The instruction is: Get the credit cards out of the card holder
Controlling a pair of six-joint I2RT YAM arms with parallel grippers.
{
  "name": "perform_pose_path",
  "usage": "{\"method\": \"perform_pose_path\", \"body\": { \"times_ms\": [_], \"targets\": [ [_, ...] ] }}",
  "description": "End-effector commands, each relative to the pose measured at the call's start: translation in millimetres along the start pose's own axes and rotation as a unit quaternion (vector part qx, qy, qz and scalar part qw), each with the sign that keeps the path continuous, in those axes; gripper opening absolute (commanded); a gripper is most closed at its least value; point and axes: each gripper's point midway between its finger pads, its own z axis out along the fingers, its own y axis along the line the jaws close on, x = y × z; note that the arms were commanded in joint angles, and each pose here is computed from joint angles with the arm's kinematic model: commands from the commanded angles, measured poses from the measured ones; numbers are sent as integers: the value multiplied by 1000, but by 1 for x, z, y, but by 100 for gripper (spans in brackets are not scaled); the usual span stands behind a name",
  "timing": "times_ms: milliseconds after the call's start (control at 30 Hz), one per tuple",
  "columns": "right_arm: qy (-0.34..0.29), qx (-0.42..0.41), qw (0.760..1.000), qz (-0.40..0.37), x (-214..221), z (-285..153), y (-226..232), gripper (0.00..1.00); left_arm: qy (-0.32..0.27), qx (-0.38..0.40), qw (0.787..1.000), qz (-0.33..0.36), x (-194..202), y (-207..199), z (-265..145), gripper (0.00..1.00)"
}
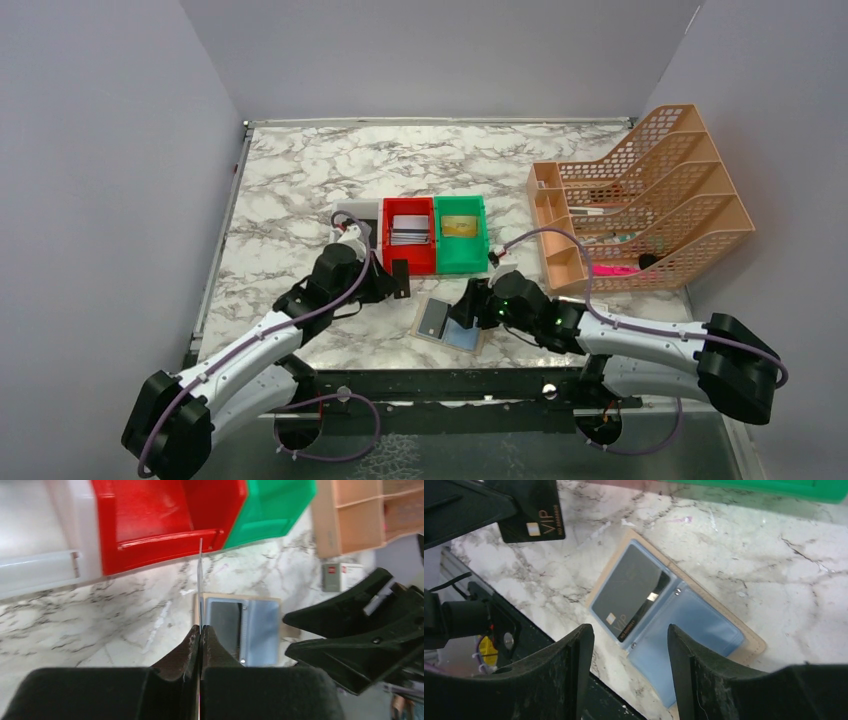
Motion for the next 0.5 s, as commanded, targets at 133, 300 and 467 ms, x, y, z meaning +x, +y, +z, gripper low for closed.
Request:
{"method": "perform_pose_path", "body": {
  "times_ms": [133,300,467],
  "targets": [
    [-48,-126,991,-17,-18,-6,44,65,51,233,971,6,25,-63,-20,0],
    [-64,-168,984,-8,-26,-9,62,63,60,280,958,14,34,-73,-35,0],
    [-39,-221,974,-32,-20,-6,84,61,43,301,953,23,30,-80,-46,0]
  ]
}}
